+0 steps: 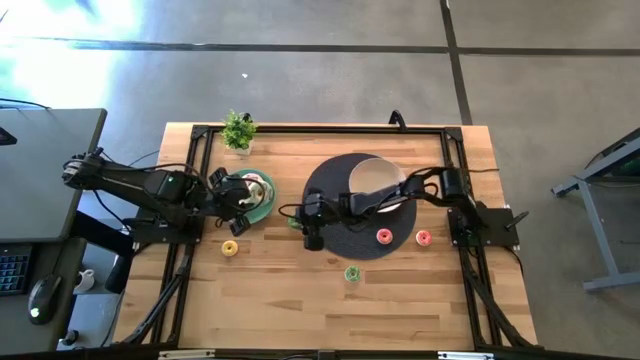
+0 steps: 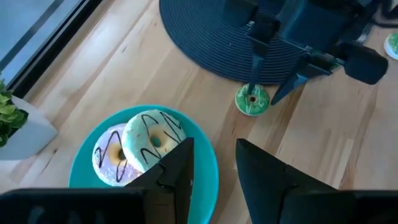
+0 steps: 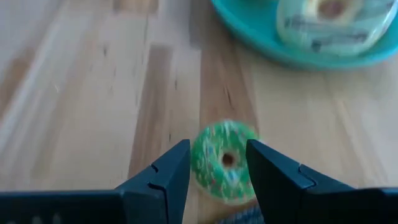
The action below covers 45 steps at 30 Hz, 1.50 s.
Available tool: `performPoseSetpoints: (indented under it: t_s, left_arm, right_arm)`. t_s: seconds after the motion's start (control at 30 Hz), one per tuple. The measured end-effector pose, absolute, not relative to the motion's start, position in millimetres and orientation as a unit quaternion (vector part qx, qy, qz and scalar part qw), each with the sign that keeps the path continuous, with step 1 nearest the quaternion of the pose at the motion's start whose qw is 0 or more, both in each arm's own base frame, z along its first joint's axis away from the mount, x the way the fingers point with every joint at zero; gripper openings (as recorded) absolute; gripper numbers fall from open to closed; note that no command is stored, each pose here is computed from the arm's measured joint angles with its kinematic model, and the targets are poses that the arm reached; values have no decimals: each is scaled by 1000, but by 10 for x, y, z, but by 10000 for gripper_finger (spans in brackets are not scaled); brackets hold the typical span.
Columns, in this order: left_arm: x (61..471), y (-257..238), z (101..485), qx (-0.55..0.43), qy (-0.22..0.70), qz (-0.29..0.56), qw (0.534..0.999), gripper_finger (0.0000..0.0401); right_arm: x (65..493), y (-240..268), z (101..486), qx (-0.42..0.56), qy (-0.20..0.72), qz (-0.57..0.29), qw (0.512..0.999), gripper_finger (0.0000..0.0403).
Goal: Pick & Place donuts
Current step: Put the top green donut into the white plate
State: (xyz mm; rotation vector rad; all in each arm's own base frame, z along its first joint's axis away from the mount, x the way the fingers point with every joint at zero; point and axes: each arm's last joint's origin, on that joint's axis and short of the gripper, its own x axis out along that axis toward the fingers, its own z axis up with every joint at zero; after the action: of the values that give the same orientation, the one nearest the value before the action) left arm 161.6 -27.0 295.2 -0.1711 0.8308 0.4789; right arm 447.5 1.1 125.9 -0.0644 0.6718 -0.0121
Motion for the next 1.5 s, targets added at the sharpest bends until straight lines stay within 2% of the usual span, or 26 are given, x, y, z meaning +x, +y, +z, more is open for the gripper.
performPoseSetpoints:
  t_s: [0.23,0.33,0.43,0.6,0.67,0.73,0.83,0.93,1.1,1.2,1.33,1.5]
  left_arm:
    - [1612,-269,2951,-81,401,230,883,114]
    - [1608,-268,2948,-80,403,231,882,114]
    - [1607,-267,2947,-80,403,231,882,114]
    - [1606,-268,2946,-80,404,230,881,114]
    - [1605,-268,2946,-80,405,230,881,114]
    - [1605,-268,2945,-81,406,229,881,114]
    - [1605,-269,2945,-81,406,229,881,114]
    - [1605,-269,2946,-81,405,229,881,114]
    - [1606,-269,2946,-83,405,230,881,115]
    - [1606,-269,2946,-83,405,230,881,115]
    - [1606,-270,2946,-85,405,228,881,115]
    - [1610,-271,2947,-84,404,228,882,115]
  right_arm:
    - [4473,5,1162,-13,357,-23,934,152]
    - [4468,5,1160,-15,360,-22,932,137]
    - [4465,4,1180,-13,360,-21,933,103]
    - [4425,-39,1229,-14,376,-24,926,19]
    - [4360,-63,1355,-11,390,-33,920,11]
    - [4250,-83,1567,-21,408,-56,911,21]
    - [3988,-113,2003,-57,435,-124,890,25]
    - [3654,-172,2382,-76,462,-198,861,10]
    - [3175,-334,2718,-30,467,-287,836,14]
    - [2942,-453,2592,2,475,-320,820,14]
    - [2705,-628,2164,37,481,-356,800,5]
    - [2506,-806,1714,81,476,-354,801,17]
